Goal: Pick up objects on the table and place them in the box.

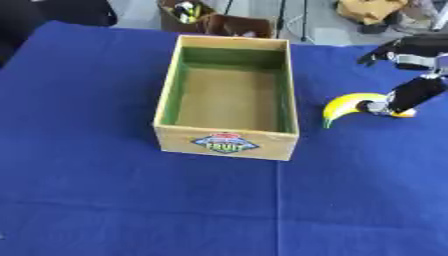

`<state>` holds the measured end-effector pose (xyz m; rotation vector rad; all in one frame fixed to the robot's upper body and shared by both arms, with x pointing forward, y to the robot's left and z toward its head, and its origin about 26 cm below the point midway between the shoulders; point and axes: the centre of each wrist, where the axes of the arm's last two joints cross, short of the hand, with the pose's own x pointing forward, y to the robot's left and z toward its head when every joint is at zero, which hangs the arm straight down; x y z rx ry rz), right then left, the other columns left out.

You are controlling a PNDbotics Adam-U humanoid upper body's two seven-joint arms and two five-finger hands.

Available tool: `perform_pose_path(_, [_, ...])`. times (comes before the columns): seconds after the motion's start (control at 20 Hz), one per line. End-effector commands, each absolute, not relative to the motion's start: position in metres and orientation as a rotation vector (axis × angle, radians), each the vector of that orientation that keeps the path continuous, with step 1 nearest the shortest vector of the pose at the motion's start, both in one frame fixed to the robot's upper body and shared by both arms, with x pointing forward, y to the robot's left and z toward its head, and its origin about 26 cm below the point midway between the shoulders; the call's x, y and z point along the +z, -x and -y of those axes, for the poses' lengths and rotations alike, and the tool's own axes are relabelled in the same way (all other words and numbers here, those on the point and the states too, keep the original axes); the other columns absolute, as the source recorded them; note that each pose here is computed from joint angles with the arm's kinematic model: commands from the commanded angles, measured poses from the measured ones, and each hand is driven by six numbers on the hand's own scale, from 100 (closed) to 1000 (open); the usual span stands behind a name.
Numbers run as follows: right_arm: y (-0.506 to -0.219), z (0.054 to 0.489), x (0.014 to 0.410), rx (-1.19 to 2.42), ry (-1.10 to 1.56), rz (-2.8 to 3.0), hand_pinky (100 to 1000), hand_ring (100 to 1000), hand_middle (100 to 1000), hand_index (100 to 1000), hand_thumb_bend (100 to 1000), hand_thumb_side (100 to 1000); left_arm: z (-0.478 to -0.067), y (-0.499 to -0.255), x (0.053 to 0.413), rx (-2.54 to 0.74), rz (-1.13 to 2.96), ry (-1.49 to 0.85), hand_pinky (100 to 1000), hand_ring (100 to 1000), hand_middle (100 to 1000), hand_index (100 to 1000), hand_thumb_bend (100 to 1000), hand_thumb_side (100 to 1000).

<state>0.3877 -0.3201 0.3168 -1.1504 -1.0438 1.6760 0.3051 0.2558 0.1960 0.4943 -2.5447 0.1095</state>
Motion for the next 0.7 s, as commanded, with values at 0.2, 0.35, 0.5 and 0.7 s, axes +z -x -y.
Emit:
perform_pose_path(0.2, [-0.39,0.329,0.324,1.659,1.208,1.026,914,948,849,970,364,600,-0.254,-0.303,0.204,0.101,2.579,-0.481,588,595,699,840,321,886])
perform_pose_path(0.35, [-0.393,0.332,0.322,1.652,1.208,1.026,915,949,847,974,364,595,-0.254,-0.303,0.204,0.098,2.579,-0.478,588,595,699,839,321,887])
perform_pose_path(0.5, [-0.395,0.334,0.321,1.648,1.203,1.023,915,949,847,976,360,586,-0.253,-0.304,0.205,0.095,2.58,-0.477,588,595,699,839,322,886])
perform_pose_path(0.7, [-0.399,0.337,0.32,1.633,1.2,1.017,914,948,845,979,341,564,-0.253,-0.304,0.205,0.092,2.58,-0.475,589,594,700,839,322,886])
